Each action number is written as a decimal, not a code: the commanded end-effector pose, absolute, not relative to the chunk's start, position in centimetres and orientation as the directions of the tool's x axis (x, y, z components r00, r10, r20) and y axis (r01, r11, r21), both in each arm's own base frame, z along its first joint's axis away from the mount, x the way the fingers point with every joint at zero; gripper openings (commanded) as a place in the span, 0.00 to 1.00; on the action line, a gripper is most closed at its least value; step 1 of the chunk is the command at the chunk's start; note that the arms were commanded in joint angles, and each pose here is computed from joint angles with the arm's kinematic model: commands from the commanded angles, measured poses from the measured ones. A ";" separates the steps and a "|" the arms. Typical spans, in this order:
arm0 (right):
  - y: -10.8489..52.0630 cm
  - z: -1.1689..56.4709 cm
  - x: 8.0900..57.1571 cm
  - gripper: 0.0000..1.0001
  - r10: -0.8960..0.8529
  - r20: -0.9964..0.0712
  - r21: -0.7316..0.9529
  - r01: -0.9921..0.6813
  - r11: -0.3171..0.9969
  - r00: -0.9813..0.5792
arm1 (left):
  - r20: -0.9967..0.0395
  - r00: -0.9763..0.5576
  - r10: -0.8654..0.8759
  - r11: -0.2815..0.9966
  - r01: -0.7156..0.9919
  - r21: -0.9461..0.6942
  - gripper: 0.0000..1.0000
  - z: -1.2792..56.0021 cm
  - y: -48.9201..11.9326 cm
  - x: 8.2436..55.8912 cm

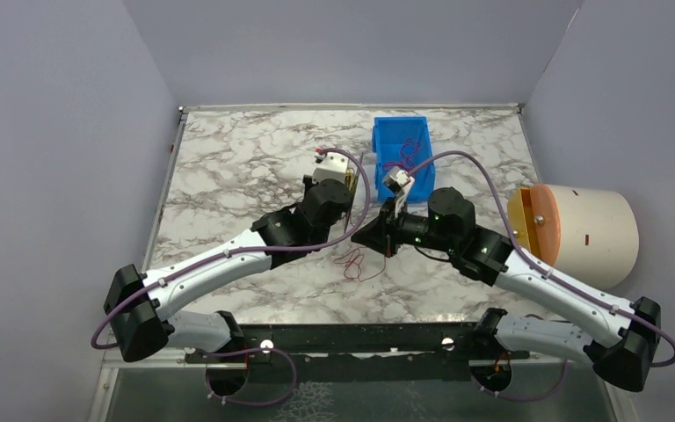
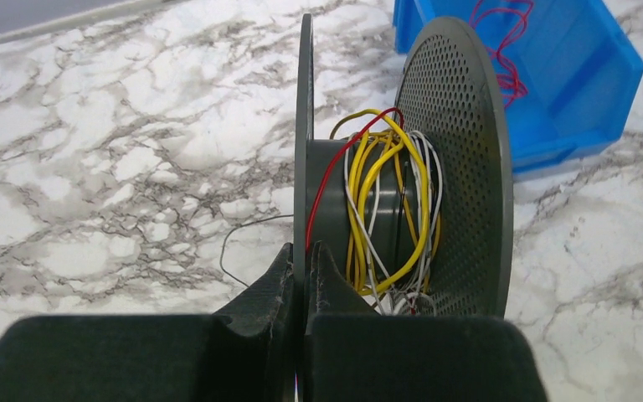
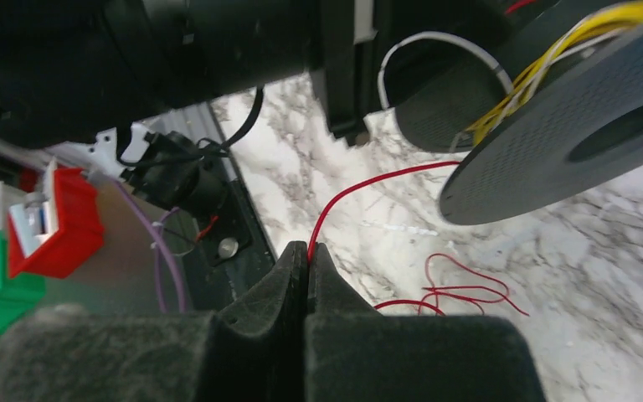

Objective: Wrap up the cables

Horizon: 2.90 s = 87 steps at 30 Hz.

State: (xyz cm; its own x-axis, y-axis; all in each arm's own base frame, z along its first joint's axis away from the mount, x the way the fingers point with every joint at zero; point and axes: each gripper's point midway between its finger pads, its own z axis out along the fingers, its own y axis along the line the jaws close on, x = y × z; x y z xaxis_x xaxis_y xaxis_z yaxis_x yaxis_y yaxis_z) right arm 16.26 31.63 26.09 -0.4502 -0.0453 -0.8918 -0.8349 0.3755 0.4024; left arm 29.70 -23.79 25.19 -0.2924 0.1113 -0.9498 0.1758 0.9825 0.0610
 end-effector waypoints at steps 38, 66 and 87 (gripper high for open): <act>23.9 25.5 29.9 0.04 -0.370 -0.908 -0.257 -0.440 0.861 -0.195 | -0.888 -0.347 0.302 0.762 0.648 0.006 0.00 24.4 -24.5 21.0; 24.9 16.4 29.8 0.41 -0.018 -0.933 0.141 -0.412 0.900 -0.359 | -0.958 -0.237 0.161 0.651 0.755 -0.078 0.00 32.9 -22.4 16.5; 27.5 10.4 30.0 0.49 0.051 -0.872 0.289 -0.428 0.856 -0.486 | -0.980 -0.197 0.015 0.673 0.727 -0.136 0.00 38.2 -21.5 16.5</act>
State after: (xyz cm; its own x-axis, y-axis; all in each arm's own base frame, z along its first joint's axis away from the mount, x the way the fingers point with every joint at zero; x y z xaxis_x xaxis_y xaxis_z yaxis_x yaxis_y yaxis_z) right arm 29.75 26.66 10.21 -0.4928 -0.0033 -0.8701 -0.4187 0.8775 0.2338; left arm 16.36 -21.64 32.11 -0.2874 0.1913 -0.9385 0.7295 0.6786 -0.0851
